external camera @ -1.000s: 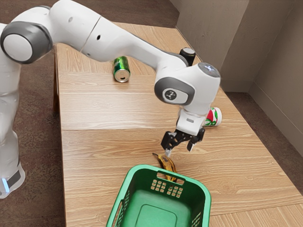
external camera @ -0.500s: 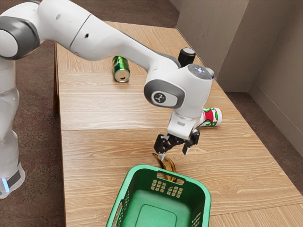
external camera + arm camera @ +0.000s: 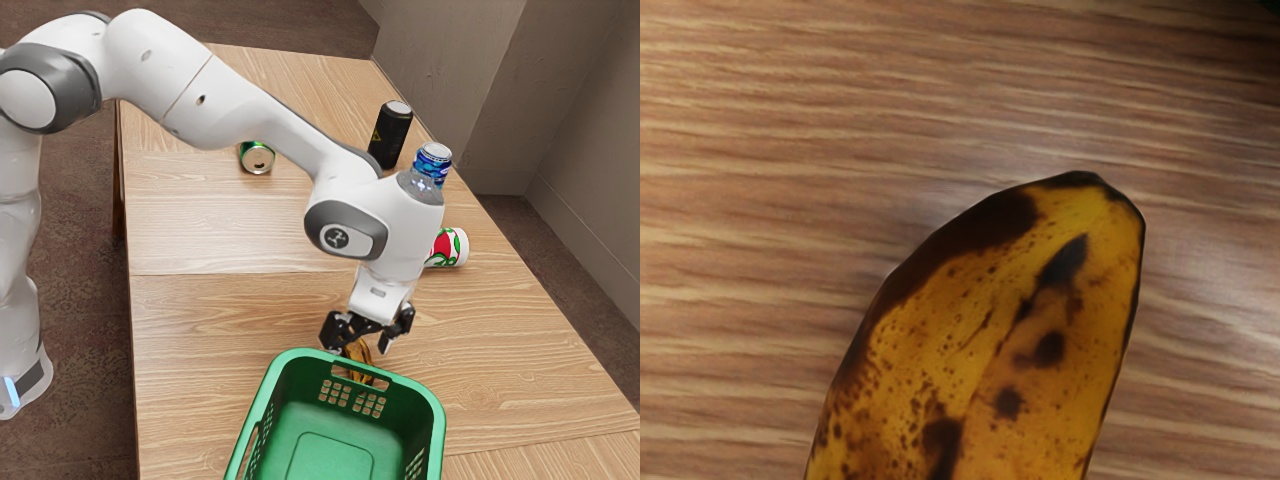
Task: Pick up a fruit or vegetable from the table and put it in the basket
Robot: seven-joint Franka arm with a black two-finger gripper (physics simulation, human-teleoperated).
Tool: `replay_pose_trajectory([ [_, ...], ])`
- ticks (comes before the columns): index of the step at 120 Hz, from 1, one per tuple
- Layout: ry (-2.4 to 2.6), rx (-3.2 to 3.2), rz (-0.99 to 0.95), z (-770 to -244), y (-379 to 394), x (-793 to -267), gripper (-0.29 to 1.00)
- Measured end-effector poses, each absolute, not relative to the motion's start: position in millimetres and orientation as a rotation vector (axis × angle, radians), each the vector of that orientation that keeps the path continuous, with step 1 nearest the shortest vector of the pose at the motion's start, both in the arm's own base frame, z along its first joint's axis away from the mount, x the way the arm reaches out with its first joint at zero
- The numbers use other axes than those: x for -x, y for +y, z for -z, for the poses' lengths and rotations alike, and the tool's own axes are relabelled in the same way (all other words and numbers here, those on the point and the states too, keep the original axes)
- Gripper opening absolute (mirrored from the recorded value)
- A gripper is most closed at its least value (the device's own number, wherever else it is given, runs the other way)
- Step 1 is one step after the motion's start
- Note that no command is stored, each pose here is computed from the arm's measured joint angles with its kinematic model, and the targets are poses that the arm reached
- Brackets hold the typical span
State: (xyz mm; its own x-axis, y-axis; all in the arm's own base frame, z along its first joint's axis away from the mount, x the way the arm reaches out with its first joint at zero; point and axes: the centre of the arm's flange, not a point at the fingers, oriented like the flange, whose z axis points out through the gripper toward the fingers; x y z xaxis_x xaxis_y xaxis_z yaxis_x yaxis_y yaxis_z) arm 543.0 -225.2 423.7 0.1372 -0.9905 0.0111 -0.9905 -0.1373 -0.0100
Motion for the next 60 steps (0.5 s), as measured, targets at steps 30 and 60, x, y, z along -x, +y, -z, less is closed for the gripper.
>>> replay_pose_trajectory([
  [30, 2.066, 2.368, 0.033, -414, -226, -547, 0.70],
  [60, 2.059, 2.379, 0.035, -407, -227, -547, 0.28],
])
